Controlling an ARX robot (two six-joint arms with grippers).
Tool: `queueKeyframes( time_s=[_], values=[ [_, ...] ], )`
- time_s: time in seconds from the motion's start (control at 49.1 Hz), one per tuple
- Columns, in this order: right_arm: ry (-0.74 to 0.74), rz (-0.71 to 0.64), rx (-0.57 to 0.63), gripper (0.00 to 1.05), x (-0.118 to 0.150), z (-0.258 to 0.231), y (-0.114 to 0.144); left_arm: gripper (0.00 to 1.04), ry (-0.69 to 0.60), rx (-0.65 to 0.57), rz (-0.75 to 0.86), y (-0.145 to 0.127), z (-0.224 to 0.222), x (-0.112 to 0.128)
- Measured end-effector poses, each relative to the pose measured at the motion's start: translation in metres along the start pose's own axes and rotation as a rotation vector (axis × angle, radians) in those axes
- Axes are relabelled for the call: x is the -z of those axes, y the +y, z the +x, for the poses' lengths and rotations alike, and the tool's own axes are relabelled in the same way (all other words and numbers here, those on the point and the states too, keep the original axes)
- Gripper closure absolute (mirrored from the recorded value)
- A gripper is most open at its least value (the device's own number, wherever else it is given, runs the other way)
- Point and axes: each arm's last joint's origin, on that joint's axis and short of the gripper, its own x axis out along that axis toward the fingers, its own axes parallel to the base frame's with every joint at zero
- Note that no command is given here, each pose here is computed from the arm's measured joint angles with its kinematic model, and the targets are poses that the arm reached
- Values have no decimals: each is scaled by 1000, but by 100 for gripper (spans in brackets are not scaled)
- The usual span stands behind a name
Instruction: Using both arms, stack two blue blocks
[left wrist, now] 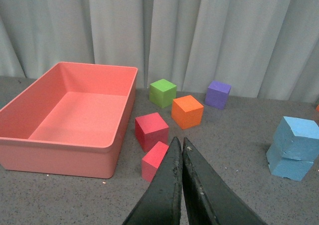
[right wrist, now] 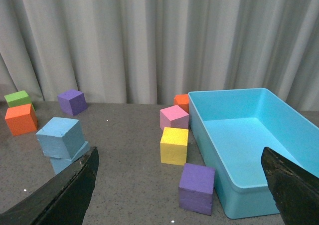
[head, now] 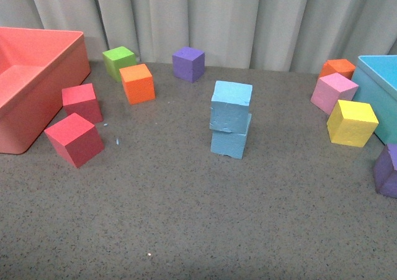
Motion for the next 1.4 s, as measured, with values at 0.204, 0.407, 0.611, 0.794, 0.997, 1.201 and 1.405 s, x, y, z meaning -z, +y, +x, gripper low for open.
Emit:
queueKeyframes(
  time_s=[0.204,0.407,0.611,0.794,0.997,1.201,1.405],
  values=[
    [0,0,0,10,0,0,0,101,-7,0,0,0,-9,-2],
    [0,0,0,10,0,0,0,101,-10,0,0,0,-17,-3],
    [0,0,0,10,0,0,0,101,-10,0,0,0,-21,-3],
    [0,0,0,10,0,0,0,101,-10,0,0,0,-24,-3],
    [0,0,0,10,0,0,0,101,-2,2,0,0,-36,0],
    [0,0,0,10,0,0,0,87,-3,1,0,0,-36,0],
    [0,0,0,10,0,0,0,41,-4,1,0,0,-36,0]
  ],
)
